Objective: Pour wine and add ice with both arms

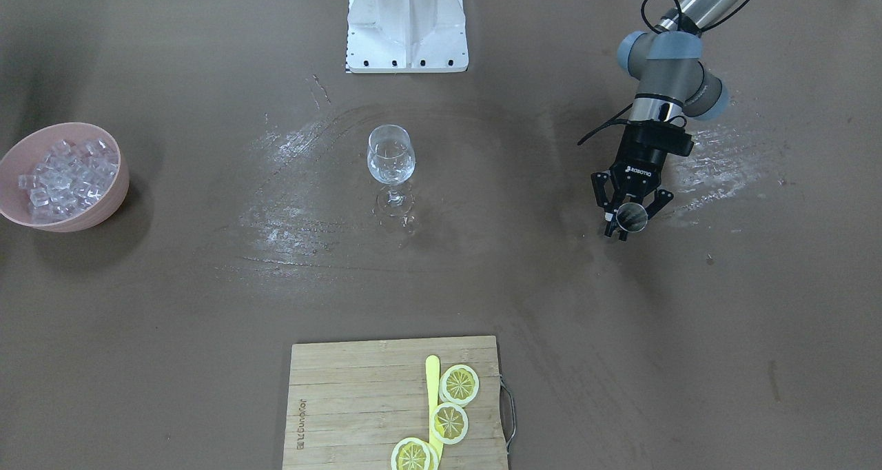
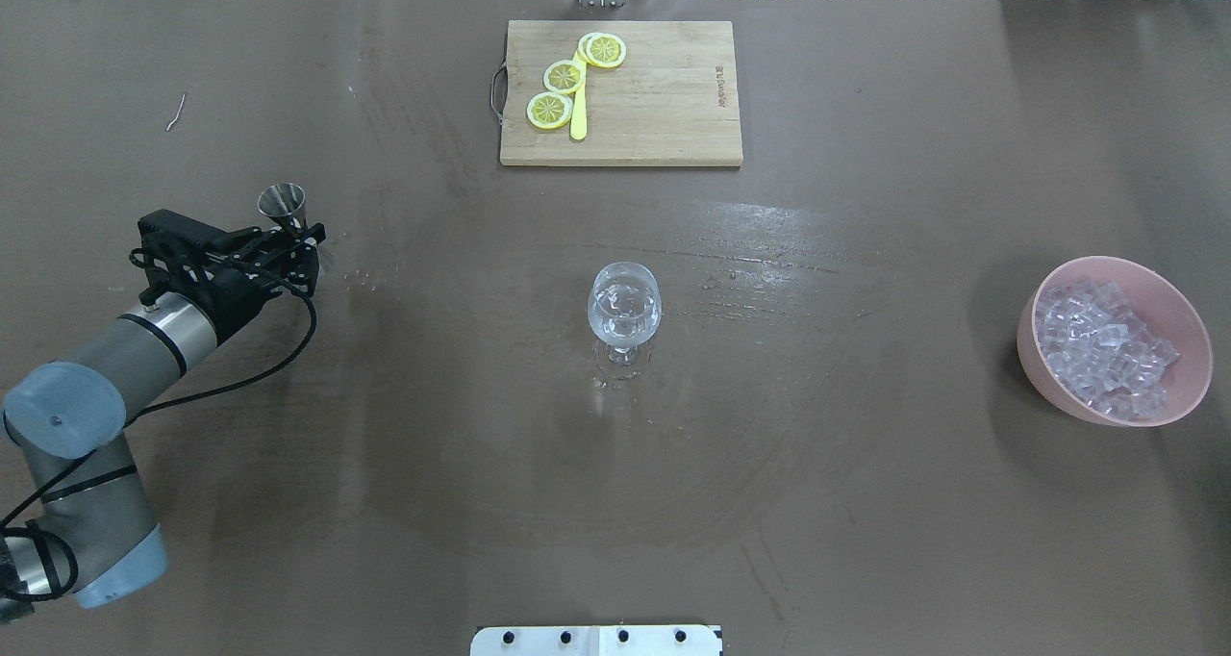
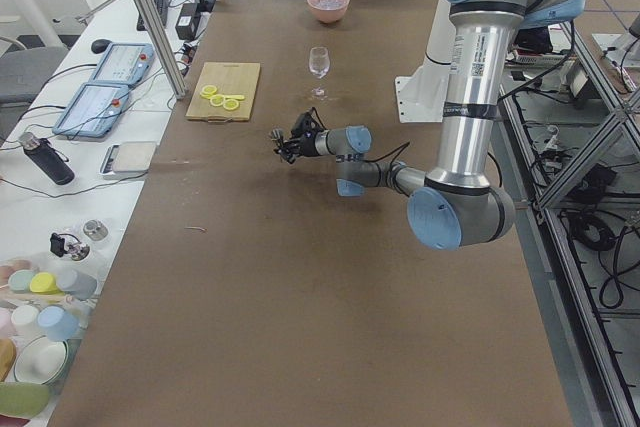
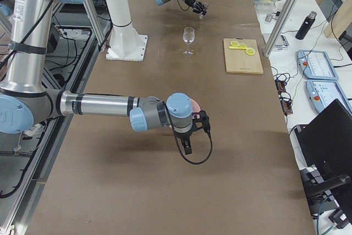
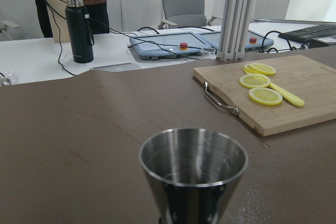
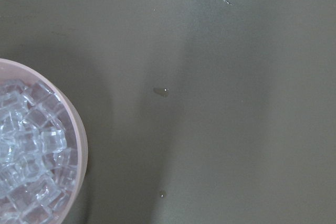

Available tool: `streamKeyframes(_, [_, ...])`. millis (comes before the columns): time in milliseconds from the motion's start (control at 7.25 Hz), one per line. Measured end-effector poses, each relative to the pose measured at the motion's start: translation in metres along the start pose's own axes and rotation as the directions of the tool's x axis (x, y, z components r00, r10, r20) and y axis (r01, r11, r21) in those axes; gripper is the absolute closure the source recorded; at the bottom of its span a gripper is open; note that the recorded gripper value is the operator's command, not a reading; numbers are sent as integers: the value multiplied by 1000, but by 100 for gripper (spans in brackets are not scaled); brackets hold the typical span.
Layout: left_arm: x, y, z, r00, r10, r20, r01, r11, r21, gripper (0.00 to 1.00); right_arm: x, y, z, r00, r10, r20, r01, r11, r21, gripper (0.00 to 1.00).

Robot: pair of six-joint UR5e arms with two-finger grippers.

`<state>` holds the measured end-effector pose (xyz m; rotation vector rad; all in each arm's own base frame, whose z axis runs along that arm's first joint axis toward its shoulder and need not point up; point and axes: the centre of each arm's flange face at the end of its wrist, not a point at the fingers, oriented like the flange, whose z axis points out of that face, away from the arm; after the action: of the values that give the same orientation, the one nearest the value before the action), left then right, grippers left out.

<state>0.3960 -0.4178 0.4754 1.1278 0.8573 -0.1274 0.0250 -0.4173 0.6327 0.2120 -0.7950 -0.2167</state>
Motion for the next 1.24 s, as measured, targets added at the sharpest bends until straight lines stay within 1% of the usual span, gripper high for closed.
streamKeyframes(276, [-14, 6, -10, 999, 16, 31, -16, 1000, -7, 100, 0, 0, 0, 1000, -1, 0, 1, 1000, 0, 0])
streamKeyframes(551, [-24, 6, -23, 999, 8, 33, -8, 1000, 0, 100, 0, 0, 0, 1000, -1, 0, 1, 1000, 0, 0])
streamKeyframes(689, [-27, 6, -25, 999, -30, 33, 30, 999, 11, 100, 0, 0, 0, 1000, -1, 0, 1, 1000, 0, 0])
streamKeyframes(965, [-30, 9, -25, 989, -141, 33, 141, 990, 23, 100, 0, 0, 0, 1000, -1, 0, 1, 1000, 1, 0])
streamKeyframes(1103, [-34, 13, -24, 984, -176, 40, 175, 984, 20, 100, -1, -1, -1, 1000, -2, 0, 2, 1000, 2, 0])
streamKeyframes(1241, [-37, 17, -23, 981, -190, 49, 190, 982, 19, 100, -1, -1, -1, 1000, -2, 0, 2, 1000, 2, 0])
